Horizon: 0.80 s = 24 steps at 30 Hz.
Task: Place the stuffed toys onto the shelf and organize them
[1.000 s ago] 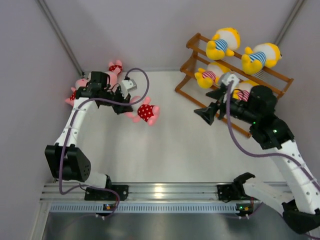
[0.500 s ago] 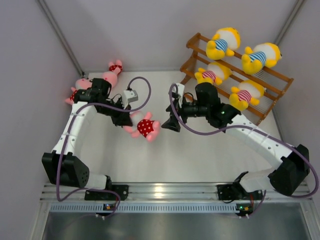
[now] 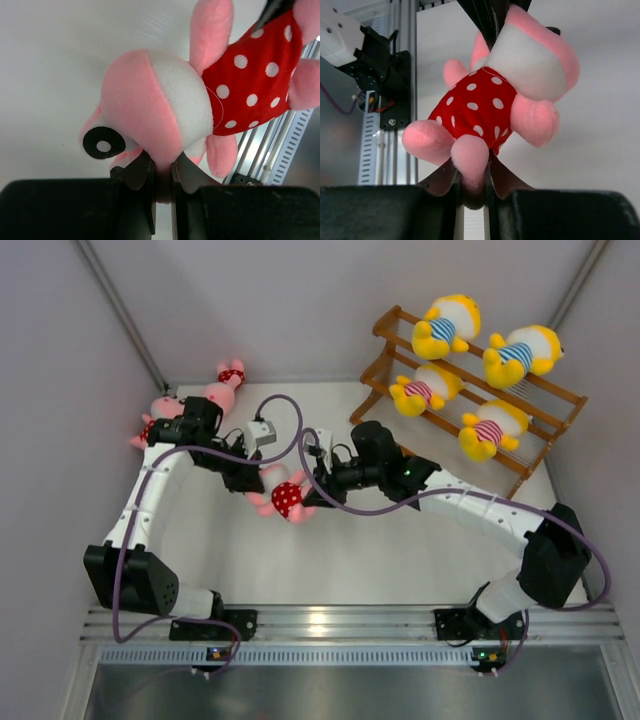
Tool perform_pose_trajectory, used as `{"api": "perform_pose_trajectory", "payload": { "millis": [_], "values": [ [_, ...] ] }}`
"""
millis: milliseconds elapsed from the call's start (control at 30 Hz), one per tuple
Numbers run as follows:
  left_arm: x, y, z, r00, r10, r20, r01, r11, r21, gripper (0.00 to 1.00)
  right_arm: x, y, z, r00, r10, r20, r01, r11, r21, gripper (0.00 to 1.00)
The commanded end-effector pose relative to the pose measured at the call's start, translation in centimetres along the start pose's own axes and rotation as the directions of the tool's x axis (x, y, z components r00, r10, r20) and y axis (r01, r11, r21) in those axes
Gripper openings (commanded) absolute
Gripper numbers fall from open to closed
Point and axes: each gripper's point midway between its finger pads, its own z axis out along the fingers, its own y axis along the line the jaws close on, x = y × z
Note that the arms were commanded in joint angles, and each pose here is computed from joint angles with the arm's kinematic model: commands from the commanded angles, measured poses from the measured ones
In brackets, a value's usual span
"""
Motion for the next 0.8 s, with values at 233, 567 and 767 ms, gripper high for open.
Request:
{"api": "perform_pose_trajectory", "payload": {
  "millis": [233, 567, 767],
  "values": [
    [0.0, 4.7, -1.0, 0.969, -0.229, -0.088, 0.212, 0.963, -0.166, 0.39, 1.3, -8.5, -2.0, 0.958, 0.157, 0.239, -0.263, 0.81, 0.524, 0.0],
    [2.3, 9.4, -3.4, 0.919, -0.393, -0.029, 0.375, 0.894, -0.246, 0.41, 5.7, -14.5, -9.8, 0.845, -0.021, 0.534, -0.476, 0.425, 0.77, 0.0],
    [2.8, 9.2, -3.6, 0.925, -0.376, -0.047, 0.353, 0.9, -0.257, 0.41, 7.7, -16.6, -11.7, 0.821, -0.077, 0.566, -0.507, 0.358, 0.784, 0.0]
  ]
}}
